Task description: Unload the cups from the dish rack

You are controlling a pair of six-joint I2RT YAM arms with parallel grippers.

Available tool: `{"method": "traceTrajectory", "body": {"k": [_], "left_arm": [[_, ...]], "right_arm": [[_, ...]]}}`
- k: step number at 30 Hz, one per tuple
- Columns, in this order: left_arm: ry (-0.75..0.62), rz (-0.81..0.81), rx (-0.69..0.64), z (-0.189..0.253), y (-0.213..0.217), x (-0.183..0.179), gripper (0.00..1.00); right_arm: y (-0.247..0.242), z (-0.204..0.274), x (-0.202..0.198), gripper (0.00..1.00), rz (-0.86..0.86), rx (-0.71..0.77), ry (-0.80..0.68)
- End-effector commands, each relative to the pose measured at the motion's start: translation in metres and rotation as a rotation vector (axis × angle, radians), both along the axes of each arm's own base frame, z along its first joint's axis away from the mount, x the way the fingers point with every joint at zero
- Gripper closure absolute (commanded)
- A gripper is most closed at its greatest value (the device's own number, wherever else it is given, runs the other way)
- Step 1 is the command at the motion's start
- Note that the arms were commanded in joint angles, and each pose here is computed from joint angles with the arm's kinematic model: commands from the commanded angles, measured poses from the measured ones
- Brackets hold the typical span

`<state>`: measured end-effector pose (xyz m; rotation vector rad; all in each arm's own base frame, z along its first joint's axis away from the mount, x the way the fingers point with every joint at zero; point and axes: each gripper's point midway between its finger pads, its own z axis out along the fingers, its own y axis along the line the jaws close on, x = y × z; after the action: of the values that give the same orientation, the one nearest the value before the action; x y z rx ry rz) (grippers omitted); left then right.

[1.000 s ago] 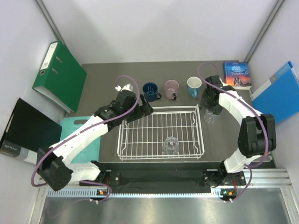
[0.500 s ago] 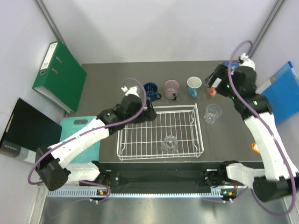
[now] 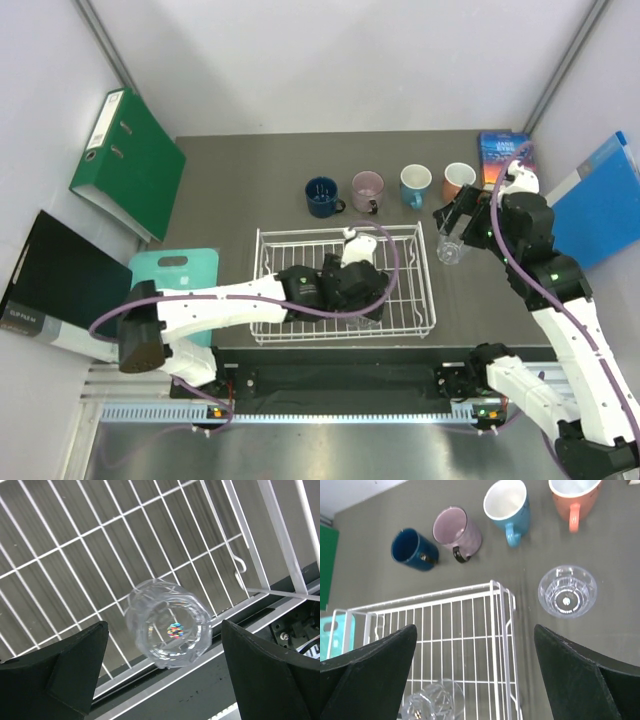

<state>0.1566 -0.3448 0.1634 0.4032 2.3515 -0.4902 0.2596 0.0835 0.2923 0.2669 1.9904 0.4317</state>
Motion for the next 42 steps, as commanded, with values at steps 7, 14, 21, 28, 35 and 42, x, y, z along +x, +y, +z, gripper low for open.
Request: {"method": "traceTrajectory", "body": {"k": [7, 14, 21, 28, 35, 42], "left_arm": [[-0.006, 0.035, 0.076, -0.011, -0.020, -0.005, 0.01], [0.012, 0.053, 0.117, -0.031, -0.017, -0.005, 0.01], [0.043, 0.013, 0.133, -0.048, -0.022, -0.011, 0.55], [-0.040, 0.041, 0.025, 0.003, -0.017, -0.002, 1.00], [-0.192, 0.020, -0.492, 0.149, -0.004, 0.013, 1.00], [-0.061, -0.064, -1.089, 0.200, 0.045, 0.044, 1.00]], "right_arm": [[0.013, 0.005, -0.012, 0.00, 0.073, 0.005, -0.028], [0.018, 0.000, -0.013, 0.00, 0.091, 0.002, -0.018], [0.021, 0.000, -0.011, 0.00, 0.103, 0.004, -0.021], [0.021, 0.005, -0.013, 0.01, 0.106, 0.006, -0.039], [0.020, 0.003, -0.013, 0.04, 0.078, 0.022, -0.053], [0.059, 0.022, -0.029, 0.09, 0.277, 0.175, -0.138]]}}
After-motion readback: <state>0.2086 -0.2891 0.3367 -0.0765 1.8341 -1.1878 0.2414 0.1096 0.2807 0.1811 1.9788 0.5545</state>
